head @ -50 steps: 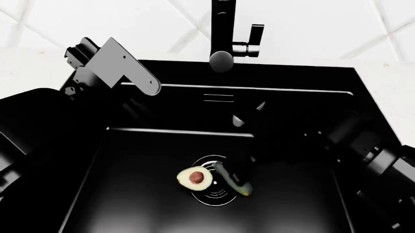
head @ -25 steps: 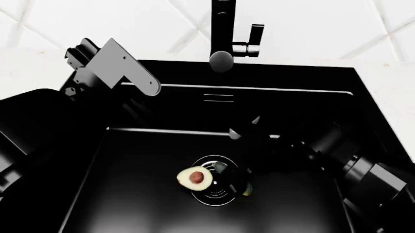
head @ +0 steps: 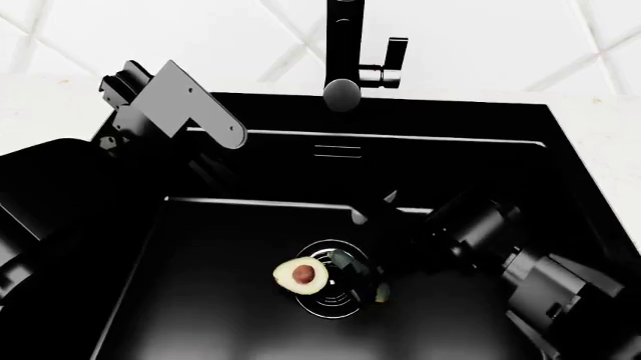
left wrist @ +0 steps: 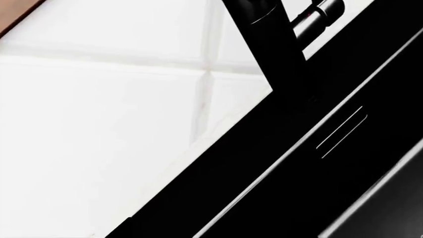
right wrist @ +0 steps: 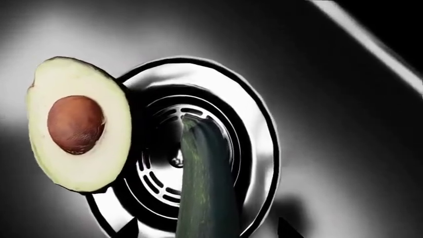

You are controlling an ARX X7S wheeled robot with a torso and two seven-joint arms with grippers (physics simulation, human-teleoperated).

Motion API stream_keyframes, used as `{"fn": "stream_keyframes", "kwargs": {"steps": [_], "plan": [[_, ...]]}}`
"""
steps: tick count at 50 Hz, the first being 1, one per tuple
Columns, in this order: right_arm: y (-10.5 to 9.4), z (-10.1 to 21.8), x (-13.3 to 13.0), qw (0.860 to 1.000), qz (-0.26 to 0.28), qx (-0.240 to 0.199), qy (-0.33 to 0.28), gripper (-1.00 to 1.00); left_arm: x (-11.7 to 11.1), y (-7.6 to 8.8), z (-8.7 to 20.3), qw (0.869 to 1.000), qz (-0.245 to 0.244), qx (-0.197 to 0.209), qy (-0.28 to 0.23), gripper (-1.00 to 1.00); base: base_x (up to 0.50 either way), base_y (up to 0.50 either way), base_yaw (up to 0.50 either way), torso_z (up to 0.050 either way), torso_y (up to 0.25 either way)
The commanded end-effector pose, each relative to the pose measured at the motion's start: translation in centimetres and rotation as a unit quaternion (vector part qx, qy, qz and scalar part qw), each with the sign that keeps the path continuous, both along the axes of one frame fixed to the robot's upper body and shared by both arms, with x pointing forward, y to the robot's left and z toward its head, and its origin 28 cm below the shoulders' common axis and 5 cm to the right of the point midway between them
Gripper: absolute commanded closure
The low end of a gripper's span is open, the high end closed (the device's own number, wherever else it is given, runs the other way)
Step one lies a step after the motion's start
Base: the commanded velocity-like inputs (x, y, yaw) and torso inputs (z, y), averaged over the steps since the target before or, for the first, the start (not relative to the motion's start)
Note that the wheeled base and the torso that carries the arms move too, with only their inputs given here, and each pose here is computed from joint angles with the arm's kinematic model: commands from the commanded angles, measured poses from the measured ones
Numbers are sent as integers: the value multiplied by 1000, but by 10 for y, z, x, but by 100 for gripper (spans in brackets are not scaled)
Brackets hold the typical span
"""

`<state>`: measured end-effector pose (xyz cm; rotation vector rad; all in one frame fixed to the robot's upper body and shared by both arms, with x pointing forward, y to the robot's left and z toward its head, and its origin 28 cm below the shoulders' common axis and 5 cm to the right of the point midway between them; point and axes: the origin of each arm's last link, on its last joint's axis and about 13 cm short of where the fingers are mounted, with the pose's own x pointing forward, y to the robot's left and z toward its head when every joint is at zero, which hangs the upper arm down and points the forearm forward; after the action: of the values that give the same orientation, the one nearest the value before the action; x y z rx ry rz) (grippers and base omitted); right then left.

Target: Pick up the fruits and vegetables and place them in the sink. Turn on the sink faucet to wash them. Then turn the sink off and put them in the tray.

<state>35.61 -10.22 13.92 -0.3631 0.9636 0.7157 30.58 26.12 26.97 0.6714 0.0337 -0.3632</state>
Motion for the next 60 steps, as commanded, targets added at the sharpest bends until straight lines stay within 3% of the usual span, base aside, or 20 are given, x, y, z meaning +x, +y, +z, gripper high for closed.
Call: {"fn": "stream_keyframes", "kwargs": {"steps": [1, 32, 33, 47, 60], "plan": [[2, -9, 2, 1000, 0, -4, 10, -100, 0, 1, 0, 1000, 1, -1, 0, -100, 0, 0, 0, 0, 0], [3, -27, 1, 999, -6, -17, 35, -100, 0, 1, -2, 1000, 2, -3, 2, -100, 0, 0, 0, 0, -1], [3, -27, 0, 999, -4, -17, 36, 100, 0, 2, -2, 1000, 2, -3, 2, -100, 0, 0, 0, 0, 0], [0, -12, -4, 999, -2, -26, 22, 100, -1, 2, -2, 1000, 3, -5, 2, -100, 0, 0, 0, 0, -1], [-13, 18, -22, 999, -20, -21, -26, 100, 0, 0, 0, 1000, -2, -2, 2, -100, 0, 0, 0, 0, 0]]}}
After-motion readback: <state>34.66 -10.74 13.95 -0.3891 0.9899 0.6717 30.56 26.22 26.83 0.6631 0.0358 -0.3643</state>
